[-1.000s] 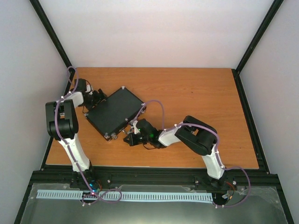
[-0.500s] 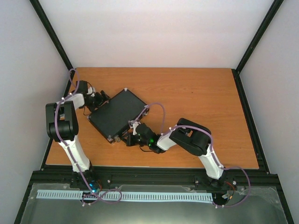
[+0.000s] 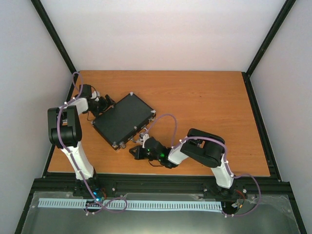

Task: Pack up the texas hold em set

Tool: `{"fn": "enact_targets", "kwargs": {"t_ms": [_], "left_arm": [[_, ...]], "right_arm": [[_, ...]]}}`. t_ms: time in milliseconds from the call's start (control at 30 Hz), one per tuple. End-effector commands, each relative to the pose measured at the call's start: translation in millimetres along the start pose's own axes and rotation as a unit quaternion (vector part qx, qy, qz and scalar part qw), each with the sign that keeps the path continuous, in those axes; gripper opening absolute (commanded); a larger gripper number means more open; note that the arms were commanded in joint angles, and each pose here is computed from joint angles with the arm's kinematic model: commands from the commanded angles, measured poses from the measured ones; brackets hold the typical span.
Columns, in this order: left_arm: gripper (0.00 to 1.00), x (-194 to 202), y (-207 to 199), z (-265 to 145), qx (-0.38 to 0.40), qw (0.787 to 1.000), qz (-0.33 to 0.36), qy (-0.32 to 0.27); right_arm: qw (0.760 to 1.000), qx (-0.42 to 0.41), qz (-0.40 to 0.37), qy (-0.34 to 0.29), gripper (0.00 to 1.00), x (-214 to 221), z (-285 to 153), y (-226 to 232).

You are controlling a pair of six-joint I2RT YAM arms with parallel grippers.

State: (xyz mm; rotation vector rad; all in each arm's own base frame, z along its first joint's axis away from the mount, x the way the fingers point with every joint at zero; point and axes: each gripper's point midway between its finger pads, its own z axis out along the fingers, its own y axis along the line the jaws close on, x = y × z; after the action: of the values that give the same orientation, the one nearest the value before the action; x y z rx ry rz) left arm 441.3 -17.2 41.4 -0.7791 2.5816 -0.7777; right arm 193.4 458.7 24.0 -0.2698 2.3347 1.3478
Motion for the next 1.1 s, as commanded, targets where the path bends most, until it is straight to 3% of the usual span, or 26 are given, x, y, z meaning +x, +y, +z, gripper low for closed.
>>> {"fn": "enact_targets", "kwargs": {"t_ms": [0,267,533,833,1067], "left_arm": [[1.0,81.4,46.5,23.0,-0.074,0.985,-0.074,0.135],[1.0,82.5,47.9,21.3,-0.078,0.985,-0.067,0.135],[1.0,85.5,51.6,20.1,-0.084,0.985,-0.066,0.136],[1.0,90.2,49.5,18.3,-0.073,0.985,-0.074,0.135],[1.0,97.2,49.7,18.9,-0.062,0.985,-0.084,0.138]], "right_arm": [[1.0,0.01,0.005,0.026,0.03,27.9,-6.6,-13.5],[0.999,-0.045,0.009,0.014,0.03,26.8,12.5,-1.2],[0.999,-0.027,0.025,0.01,0.03,26.9,25.6,-13.6],[0.994,0.1,-0.013,0.042,0.03,20.5,26.3,-31.9],[0.987,0.148,-0.022,0.052,0.03,15.6,33.5,-39.8]]}}
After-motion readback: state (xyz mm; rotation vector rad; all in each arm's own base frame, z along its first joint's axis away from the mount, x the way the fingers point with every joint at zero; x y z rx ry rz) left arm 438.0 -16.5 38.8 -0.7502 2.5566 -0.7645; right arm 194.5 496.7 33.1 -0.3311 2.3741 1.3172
